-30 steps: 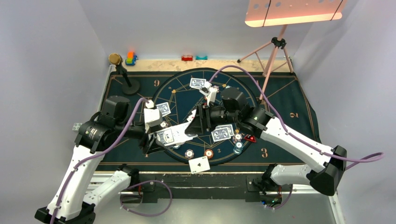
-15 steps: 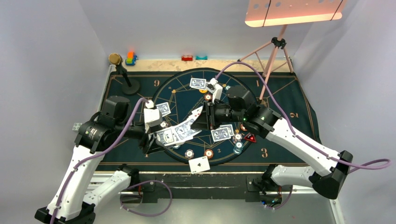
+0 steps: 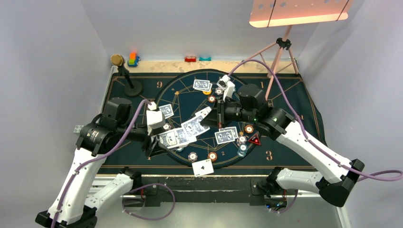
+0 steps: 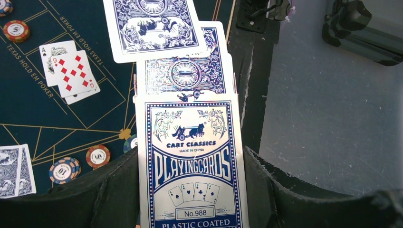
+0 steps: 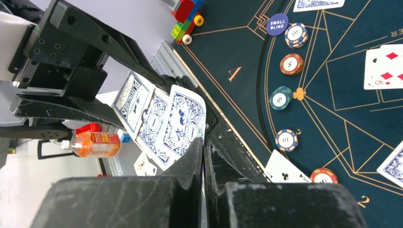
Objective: Distribute texas hold em gaming equipment
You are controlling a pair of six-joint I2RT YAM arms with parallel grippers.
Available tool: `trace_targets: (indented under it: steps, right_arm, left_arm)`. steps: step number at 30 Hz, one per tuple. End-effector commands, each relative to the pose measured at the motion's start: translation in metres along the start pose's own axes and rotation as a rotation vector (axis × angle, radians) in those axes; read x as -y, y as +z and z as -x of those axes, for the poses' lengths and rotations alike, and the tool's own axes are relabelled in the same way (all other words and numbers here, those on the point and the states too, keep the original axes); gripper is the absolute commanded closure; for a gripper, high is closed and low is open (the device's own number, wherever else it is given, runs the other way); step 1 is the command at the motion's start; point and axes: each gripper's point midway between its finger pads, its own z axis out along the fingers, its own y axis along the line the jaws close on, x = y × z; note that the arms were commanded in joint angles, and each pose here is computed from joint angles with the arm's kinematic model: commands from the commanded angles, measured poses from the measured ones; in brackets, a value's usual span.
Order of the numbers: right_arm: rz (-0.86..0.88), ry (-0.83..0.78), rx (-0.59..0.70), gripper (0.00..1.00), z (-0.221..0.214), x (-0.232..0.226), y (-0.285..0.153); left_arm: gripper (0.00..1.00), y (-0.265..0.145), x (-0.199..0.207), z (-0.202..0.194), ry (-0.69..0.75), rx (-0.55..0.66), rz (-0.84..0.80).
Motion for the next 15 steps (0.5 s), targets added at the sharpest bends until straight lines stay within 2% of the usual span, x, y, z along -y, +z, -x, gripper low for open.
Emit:
trace_targets:
  steps: [1, 9, 15]
  right_arm:
    - [-0.006, -0.037, 0.091, 1.0, 0.026, -0.01, -0.018]
    - [0.025, -0.012, 0.137, 1.0, 0.045, -0.012, -0.036]
    - [-0.006, 0.055, 0.163, 1.0, 0.055, 0.01, -0.034]
  left_arm:
    - [1.0, -0.005, 0.004, 0.015, 0.037, 0.052, -0.008]
    - [1.0, -0.004, 0.004, 0.015, 0.036, 0.049, -0.009]
    - [1.0, -0.004, 0.004, 0.015, 0.039, 0.049, -0.008]
